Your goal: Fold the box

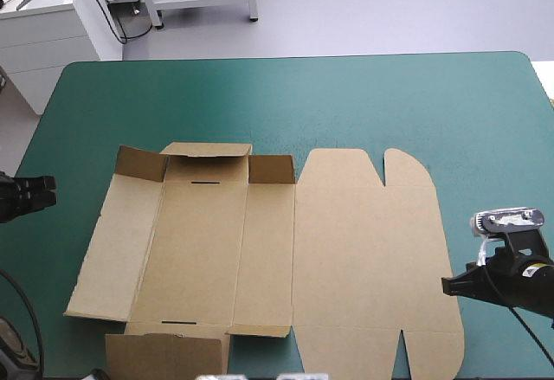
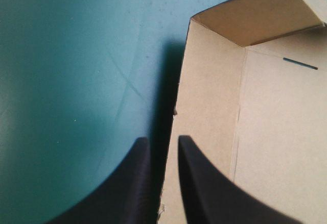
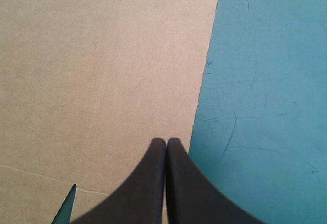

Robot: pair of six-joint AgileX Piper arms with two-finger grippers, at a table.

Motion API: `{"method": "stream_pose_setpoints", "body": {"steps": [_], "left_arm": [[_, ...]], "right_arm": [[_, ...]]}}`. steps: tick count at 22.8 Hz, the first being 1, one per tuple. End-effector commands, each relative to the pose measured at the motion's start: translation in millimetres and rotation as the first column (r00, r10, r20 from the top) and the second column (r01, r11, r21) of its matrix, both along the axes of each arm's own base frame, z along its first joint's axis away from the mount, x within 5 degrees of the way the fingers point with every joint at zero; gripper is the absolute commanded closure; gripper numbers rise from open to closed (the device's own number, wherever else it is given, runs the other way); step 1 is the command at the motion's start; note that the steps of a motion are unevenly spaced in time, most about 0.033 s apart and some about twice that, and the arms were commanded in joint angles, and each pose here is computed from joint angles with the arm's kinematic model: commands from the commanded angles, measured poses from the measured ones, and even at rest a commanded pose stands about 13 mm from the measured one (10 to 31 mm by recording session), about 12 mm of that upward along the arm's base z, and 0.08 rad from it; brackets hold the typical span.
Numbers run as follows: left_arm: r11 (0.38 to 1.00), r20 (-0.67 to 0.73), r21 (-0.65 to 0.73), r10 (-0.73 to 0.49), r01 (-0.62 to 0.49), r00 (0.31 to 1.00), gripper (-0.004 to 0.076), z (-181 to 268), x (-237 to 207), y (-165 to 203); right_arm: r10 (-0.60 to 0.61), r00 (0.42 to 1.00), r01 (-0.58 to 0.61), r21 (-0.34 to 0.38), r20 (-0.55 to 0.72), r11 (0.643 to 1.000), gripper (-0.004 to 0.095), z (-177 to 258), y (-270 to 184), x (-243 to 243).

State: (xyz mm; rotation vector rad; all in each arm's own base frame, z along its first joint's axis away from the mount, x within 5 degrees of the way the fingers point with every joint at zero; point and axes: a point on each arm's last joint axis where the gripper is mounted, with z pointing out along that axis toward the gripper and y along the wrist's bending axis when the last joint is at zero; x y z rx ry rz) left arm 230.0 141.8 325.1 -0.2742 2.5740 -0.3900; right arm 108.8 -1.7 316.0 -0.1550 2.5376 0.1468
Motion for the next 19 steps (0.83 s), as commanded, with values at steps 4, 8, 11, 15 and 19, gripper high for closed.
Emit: {"method": "stream_pose_setpoints", "body": {"steps": [4, 8, 11, 15, 19], "left_arm": [[0.999, -0.003, -0.050, 0.002, -0.002, 1.000, 0.0167, -6, -6, -9], [0.995, -0.069, -0.089, -0.048, 0.041, 0.997, 0.0158, -34, -15, -15], [0.990, -0.100, -0.107, -0.105, 0.094, 0.989, 0.0160, -59, -23, -22], [0.984, -0.137, -0.123, -0.145, 0.129, 0.980, 0.0160, -84, -33, -30], [0.972, -0.120, -0.188, -0.166, 0.142, 0.979, 0.0160, -96, -29, -42]], "right_arm": [[-0.001, 0.997, 0.002, -0.006, 0.074, 1.000, 0.0925, 10, 0, 3], [0.002, 0.997, -0.001, -0.008, 0.074, 1.000, 0.0926, 10, 0, 3], [0.001, 0.997, 0.000, -0.011, 0.078, 1.000, 0.0927, 10, 0, 4], [0.007, 0.997, -0.006, -0.011, 0.079, 1.000, 0.0927, 10, 1, 4], [0.007, 0.997, -0.006, -0.011, 0.080, 1.000, 0.0927, 10, 1, 4]]}}
